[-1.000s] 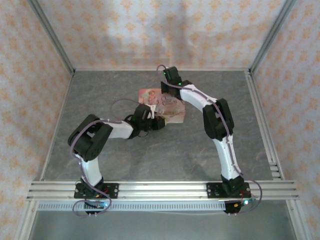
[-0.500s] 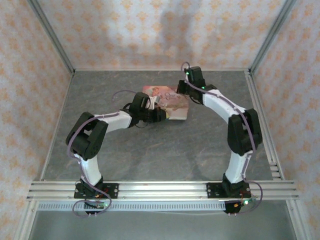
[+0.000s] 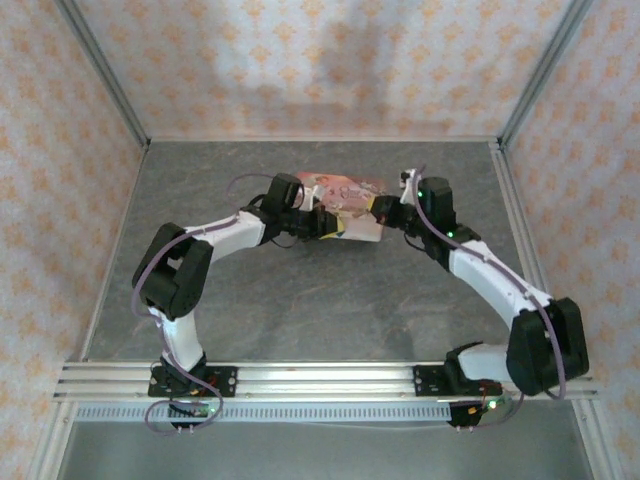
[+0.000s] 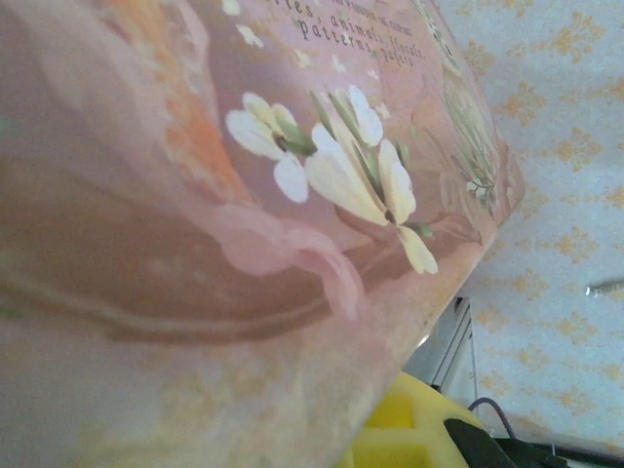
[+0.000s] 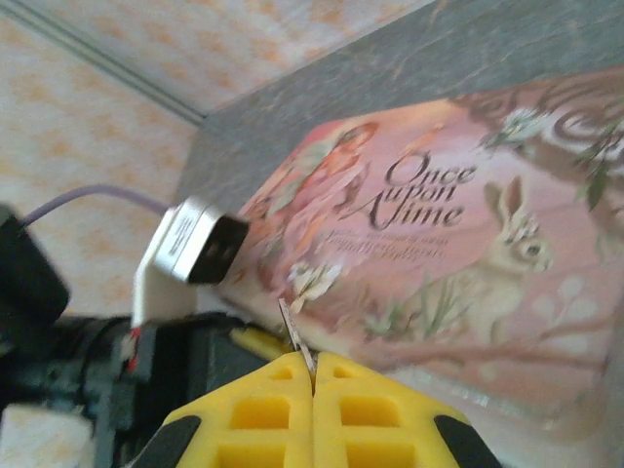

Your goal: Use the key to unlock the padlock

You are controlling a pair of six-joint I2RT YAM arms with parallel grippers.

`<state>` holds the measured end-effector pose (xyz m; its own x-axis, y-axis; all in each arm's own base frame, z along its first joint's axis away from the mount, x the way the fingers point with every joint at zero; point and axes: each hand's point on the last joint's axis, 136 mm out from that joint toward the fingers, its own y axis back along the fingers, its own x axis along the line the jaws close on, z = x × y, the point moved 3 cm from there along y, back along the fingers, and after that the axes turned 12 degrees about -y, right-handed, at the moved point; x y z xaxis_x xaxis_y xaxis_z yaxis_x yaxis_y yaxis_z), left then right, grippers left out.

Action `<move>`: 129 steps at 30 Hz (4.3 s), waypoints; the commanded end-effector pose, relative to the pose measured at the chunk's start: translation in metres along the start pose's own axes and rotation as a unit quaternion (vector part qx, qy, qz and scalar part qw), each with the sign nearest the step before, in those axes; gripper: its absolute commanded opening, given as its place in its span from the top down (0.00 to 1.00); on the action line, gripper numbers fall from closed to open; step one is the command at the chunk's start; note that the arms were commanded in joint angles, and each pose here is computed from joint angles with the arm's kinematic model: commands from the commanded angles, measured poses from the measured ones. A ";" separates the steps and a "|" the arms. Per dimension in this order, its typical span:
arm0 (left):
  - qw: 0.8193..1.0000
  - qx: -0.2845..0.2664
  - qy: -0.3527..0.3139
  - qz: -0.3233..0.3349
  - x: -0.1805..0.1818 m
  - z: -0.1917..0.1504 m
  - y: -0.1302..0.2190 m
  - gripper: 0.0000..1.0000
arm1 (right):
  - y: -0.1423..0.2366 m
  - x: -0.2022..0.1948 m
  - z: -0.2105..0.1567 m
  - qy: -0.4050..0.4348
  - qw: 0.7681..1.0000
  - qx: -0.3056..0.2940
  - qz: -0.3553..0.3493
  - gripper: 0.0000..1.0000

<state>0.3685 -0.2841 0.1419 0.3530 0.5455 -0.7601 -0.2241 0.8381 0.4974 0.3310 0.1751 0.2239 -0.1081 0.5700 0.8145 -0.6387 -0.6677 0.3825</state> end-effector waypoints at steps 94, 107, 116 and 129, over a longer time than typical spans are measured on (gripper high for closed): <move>0.994 -0.045 0.046 -0.087 -0.025 0.039 0.008 1.00 | -0.039 -0.023 -0.048 -0.221 0.948 0.027 0.230 1.00; 0.993 -0.039 0.045 -0.104 -0.031 0.034 0.007 1.00 | -0.049 -0.014 -0.040 -0.224 0.944 0.032 0.241 1.00; 0.991 -0.048 0.050 -0.116 -0.036 0.039 0.008 1.00 | -0.056 -0.016 -0.048 -0.219 0.946 0.045 0.236 1.00; 0.992 -0.025 0.035 -0.118 -0.038 0.025 0.012 1.00 | -0.051 -0.014 -0.023 -0.230 0.942 0.016 0.245 1.00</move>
<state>0.3994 -0.2827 0.1695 0.2491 0.4205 -0.8724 -0.2960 0.8908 0.3449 0.3348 0.2129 0.1508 0.0696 -0.0234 0.9973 -0.5647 -0.8251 0.0201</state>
